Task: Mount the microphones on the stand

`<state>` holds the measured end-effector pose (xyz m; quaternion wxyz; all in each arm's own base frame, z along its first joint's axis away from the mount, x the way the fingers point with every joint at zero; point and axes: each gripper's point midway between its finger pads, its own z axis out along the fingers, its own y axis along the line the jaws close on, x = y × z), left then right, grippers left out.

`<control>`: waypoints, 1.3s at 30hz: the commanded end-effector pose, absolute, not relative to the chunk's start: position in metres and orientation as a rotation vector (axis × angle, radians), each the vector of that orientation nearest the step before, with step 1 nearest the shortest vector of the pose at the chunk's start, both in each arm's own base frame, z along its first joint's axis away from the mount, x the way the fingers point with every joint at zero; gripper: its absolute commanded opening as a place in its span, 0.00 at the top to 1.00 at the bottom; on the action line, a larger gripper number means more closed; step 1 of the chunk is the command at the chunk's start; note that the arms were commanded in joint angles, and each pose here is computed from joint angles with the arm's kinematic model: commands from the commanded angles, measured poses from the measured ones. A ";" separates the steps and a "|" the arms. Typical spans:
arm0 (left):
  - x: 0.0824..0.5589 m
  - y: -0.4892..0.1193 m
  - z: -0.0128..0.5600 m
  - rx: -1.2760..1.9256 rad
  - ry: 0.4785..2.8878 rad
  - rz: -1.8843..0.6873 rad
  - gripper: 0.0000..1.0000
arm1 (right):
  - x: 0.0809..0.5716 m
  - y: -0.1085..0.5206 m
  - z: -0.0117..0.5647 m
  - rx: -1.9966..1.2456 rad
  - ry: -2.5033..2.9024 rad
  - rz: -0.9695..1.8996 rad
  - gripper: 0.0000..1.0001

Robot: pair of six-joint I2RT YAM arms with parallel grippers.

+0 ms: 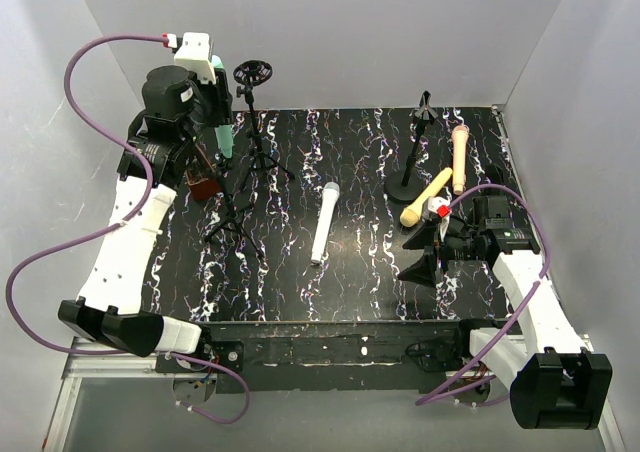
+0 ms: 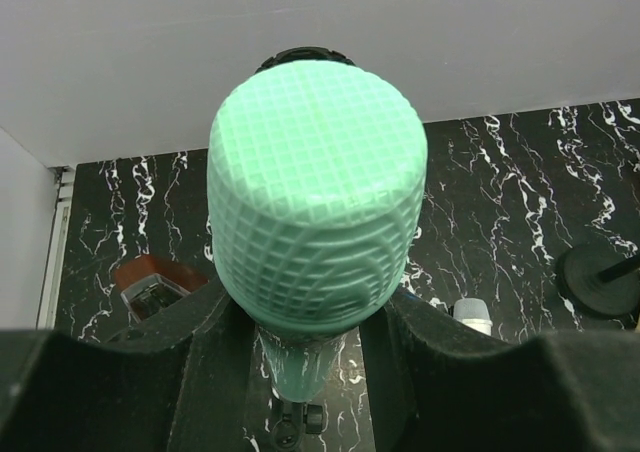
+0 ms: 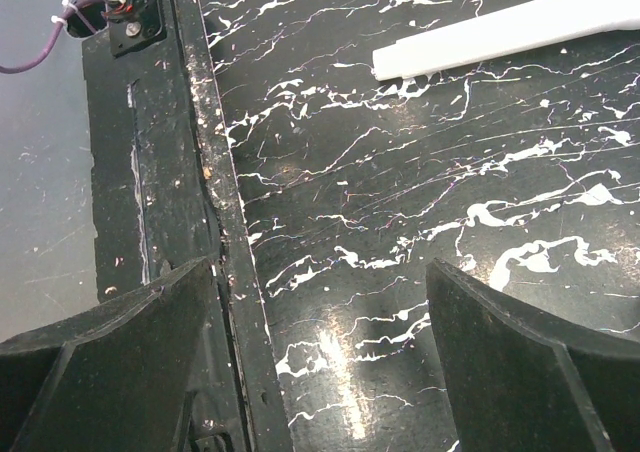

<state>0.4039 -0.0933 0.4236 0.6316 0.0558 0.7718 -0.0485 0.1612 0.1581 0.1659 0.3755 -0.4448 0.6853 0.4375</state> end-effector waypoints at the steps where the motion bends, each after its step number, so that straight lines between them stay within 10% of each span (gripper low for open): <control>1: 0.395 -0.081 0.440 0.116 1.722 -0.072 1.00 | 0.166 0.159 0.177 -1.152 1.712 1.109 0.06; 39: 0.388 -0.083 0.310 0.146 2.071 -0.223 1.00 | 0.165 0.158 0.178 -1.151 1.709 1.103 0.06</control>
